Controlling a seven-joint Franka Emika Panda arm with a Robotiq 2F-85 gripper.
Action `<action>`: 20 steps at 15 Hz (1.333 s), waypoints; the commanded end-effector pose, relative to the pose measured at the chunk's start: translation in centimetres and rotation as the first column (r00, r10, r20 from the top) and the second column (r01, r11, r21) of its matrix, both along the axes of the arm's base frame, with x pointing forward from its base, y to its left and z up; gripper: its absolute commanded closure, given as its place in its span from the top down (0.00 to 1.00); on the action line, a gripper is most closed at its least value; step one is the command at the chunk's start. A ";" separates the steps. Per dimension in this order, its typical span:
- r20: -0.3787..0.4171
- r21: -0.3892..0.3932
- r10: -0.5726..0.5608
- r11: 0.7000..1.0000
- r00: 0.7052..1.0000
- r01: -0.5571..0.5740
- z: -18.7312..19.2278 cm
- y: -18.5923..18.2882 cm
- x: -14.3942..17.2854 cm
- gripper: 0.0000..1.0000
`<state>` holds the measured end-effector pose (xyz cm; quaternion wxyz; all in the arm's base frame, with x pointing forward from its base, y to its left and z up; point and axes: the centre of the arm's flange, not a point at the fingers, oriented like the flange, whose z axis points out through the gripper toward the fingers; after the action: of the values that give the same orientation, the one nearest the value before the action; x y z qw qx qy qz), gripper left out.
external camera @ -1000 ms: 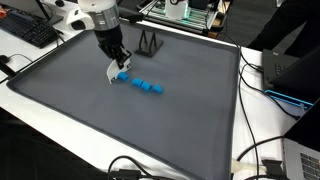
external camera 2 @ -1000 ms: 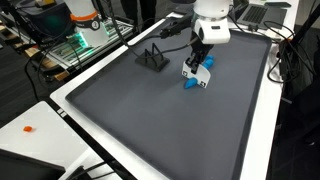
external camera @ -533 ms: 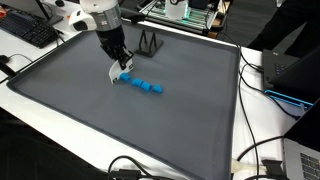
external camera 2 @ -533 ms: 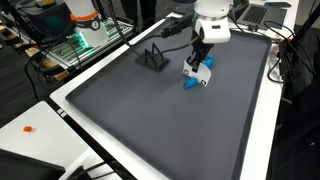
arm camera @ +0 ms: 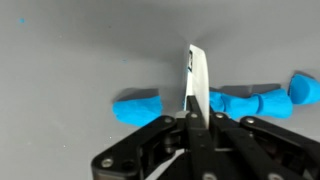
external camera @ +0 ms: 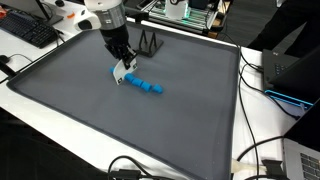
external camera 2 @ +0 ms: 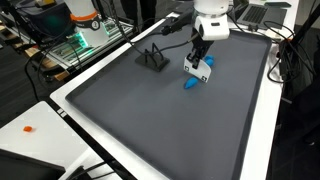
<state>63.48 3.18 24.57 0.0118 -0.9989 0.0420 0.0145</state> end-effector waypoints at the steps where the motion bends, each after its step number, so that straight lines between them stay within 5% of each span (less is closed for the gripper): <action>1: 0.012 0.013 -0.043 0.999 0.999 0.042 2.3 -0.5 -2.3 0.01; 7: 0.008 0.092 -0.317 0.945 0.949 0.315 6.5 -1.0 -5.2 0.01; 12: -0.040 0.140 -0.531 0.836 0.847 0.531 7.5 -1.2 -8.8 0.01; 20: -0.155 0.167 -0.720 0.655 0.676 0.737 6.1 -1.7 -13.3 0.01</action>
<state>52.92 1.79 31.23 0.1064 -0.9115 0.3948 0.0458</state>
